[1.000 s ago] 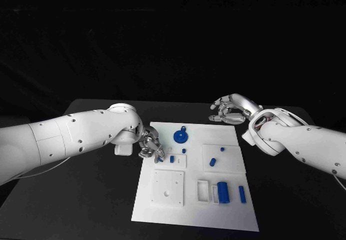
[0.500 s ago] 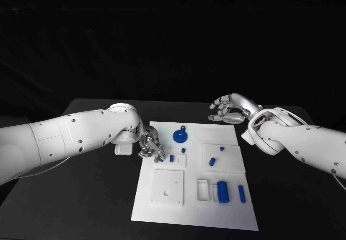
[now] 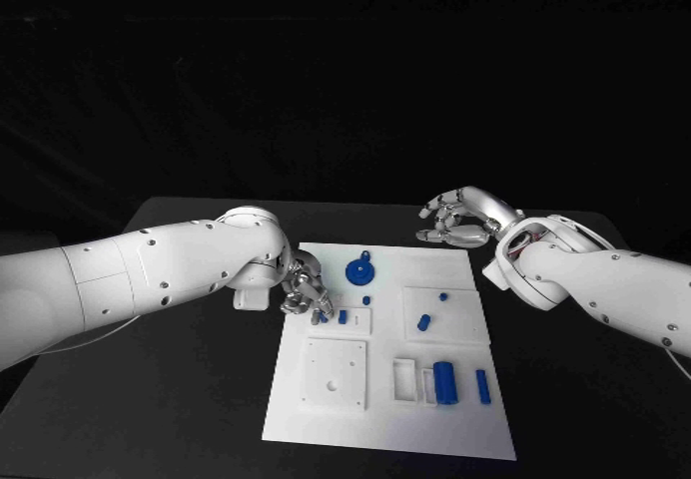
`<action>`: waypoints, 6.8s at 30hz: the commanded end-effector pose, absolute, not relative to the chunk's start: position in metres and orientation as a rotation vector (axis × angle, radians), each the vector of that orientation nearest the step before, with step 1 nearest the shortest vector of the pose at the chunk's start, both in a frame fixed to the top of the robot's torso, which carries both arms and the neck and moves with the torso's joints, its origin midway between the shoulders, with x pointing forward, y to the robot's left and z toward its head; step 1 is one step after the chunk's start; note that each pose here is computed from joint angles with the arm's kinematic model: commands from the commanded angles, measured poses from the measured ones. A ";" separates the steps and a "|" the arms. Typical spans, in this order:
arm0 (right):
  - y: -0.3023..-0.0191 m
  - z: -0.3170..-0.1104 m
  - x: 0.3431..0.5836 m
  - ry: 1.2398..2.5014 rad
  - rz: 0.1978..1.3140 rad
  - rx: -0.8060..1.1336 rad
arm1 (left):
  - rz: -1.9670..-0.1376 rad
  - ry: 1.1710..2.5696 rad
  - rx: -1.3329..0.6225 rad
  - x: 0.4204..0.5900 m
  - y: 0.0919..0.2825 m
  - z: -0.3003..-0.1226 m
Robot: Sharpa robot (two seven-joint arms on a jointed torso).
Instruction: Assemble the parts on the task board
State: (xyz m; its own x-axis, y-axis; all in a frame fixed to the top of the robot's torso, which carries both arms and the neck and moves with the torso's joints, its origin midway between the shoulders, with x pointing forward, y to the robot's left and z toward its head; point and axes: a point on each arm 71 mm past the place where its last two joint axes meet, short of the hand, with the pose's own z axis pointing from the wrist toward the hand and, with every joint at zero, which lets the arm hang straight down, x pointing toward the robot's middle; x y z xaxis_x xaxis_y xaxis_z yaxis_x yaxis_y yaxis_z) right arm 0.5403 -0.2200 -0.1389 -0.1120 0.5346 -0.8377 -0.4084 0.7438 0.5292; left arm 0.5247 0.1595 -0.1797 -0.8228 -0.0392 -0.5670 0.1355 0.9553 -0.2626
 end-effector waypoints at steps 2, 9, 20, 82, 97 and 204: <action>-0.219 -0.139 0.540 1.489 0.811 0.095 | -0.363 2.511 0.094 0.522 0.157 -0.186; -0.219 -0.140 0.540 1.489 0.811 0.096 | -0.349 2.500 0.103 0.523 0.158 -0.186; -0.218 -0.140 0.540 1.489 0.811 0.095 | -0.336 2.509 0.108 0.522 0.162 -0.186; -0.219 -0.140 0.539 1.491 0.811 0.096 | -0.336 2.483 0.022 0.524 0.164 -0.190; -0.221 -0.140 0.539 1.490 0.807 0.098 | -0.335 2.405 -0.047 0.527 0.174 -0.186; -0.223 -0.142 0.541 1.488 0.812 0.115 | -0.671 1.757 0.562 0.514 0.102 -0.205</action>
State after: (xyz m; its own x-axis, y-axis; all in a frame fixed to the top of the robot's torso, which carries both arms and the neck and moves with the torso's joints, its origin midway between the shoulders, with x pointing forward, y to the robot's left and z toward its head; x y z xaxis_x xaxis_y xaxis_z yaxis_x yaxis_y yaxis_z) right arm 0.5414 -0.2250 -0.1419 -0.1135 0.5447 -0.8309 -0.3959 0.7423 0.5407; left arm 0.5143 0.0995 -0.1986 -0.2505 0.0028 -0.9681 0.6786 0.7138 -0.1735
